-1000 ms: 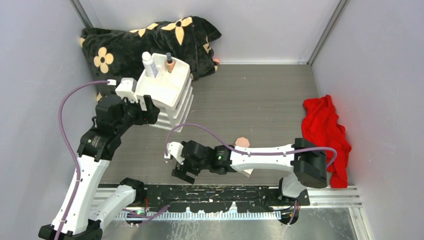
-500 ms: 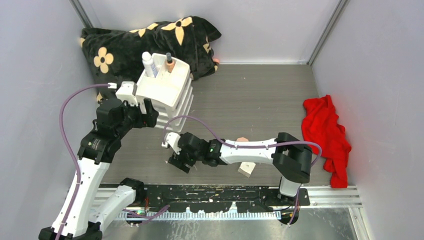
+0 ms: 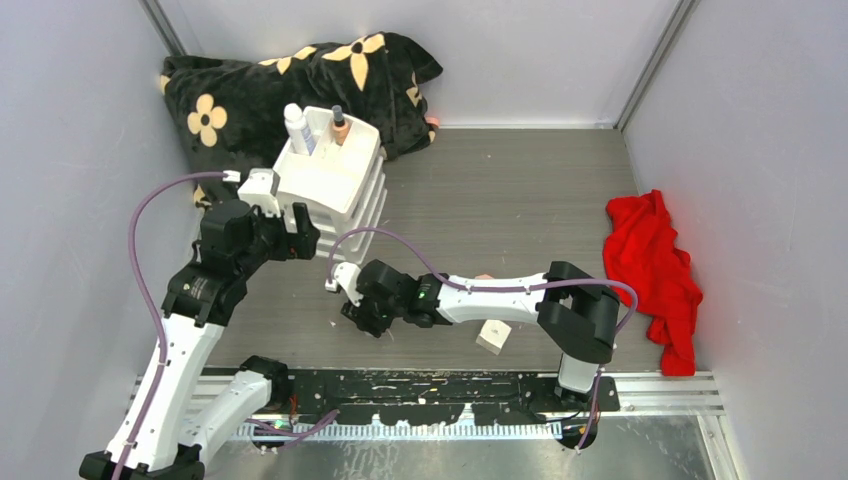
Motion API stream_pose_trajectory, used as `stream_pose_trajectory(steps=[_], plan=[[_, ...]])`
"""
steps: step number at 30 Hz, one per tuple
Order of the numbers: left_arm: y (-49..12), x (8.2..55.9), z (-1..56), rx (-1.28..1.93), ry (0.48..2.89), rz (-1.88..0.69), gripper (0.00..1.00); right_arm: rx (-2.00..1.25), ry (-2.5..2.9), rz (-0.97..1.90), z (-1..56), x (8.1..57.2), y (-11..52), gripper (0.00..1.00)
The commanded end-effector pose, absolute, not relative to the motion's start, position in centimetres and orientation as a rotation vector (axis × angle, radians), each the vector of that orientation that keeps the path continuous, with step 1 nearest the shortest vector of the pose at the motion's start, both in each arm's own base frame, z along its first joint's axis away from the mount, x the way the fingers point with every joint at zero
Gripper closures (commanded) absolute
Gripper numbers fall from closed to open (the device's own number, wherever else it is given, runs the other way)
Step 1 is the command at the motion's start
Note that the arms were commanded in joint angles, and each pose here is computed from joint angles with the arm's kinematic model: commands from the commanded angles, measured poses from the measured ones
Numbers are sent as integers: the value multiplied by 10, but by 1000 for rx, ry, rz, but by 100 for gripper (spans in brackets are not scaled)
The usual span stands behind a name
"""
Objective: Organize the makeup
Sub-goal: Pick up the makeup from the center of the board.
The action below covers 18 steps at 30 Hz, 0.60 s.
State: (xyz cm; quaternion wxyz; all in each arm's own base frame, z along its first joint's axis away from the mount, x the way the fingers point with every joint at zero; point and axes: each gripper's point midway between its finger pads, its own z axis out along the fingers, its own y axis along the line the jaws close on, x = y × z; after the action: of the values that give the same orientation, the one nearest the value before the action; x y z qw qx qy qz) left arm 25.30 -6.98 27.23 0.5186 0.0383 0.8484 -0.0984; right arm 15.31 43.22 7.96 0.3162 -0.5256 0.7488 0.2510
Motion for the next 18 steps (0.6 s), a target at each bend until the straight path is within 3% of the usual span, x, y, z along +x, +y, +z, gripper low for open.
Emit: stream_pose_trajectory(steps=[1,5,18], plan=[[-68,256,287,96,1964,-223,9,-1359,1944,694,90,154,438,81],[-66,255,283,98,1980,-212,8,-1345,1917,665,113,166,437,94],[-61,245,272,103,2007,-189,8,-1198,1758,531,293,262,443,91]])
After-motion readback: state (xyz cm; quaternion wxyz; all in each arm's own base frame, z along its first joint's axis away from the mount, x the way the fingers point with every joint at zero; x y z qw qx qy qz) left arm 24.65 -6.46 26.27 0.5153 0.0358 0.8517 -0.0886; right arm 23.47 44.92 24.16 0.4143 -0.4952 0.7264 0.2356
